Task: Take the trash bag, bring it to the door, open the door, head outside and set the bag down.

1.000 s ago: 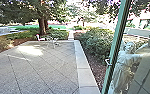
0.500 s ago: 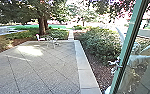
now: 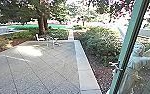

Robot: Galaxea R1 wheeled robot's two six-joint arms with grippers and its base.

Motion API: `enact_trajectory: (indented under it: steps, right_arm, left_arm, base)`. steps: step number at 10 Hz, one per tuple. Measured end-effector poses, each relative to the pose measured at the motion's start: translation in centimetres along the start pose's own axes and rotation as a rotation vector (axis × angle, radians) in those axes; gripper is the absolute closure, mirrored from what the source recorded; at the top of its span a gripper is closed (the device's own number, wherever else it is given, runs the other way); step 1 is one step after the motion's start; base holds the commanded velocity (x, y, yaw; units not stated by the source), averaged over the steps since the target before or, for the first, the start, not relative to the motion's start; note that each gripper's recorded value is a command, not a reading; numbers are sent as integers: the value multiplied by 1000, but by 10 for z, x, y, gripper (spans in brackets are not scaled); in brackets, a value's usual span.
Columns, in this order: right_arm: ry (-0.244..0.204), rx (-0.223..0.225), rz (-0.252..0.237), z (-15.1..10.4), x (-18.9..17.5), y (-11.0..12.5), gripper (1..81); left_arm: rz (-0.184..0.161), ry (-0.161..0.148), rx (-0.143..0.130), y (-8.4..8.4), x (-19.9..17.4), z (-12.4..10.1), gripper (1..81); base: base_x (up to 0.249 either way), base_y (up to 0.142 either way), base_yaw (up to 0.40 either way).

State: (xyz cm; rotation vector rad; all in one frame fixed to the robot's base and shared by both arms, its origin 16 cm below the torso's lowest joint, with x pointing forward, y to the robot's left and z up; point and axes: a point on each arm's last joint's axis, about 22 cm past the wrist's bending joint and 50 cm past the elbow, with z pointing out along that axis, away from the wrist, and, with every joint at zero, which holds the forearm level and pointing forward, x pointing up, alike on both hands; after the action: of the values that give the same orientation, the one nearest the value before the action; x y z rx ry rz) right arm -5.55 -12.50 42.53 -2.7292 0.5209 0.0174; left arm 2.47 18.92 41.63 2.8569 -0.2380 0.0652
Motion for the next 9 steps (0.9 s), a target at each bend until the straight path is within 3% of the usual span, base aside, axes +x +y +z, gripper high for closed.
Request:
enact_trajectory:
  steps: [6,8,9]
  right_arm:
    - [1,0,-2,0,1,0,10]
    - [14,3,-5,0,12,-3,10]
    - [3,-1,-1,0,3,0,10]
  left_arm:
    - [0,-1,-1,0,0,0,811]
    - [5,19,4,-2,17,0,811]
    - [3,13,3,-1,10,0,811]
  base:
    - [110,0,0]
    - [110,0,0]
    - [110,0,0]
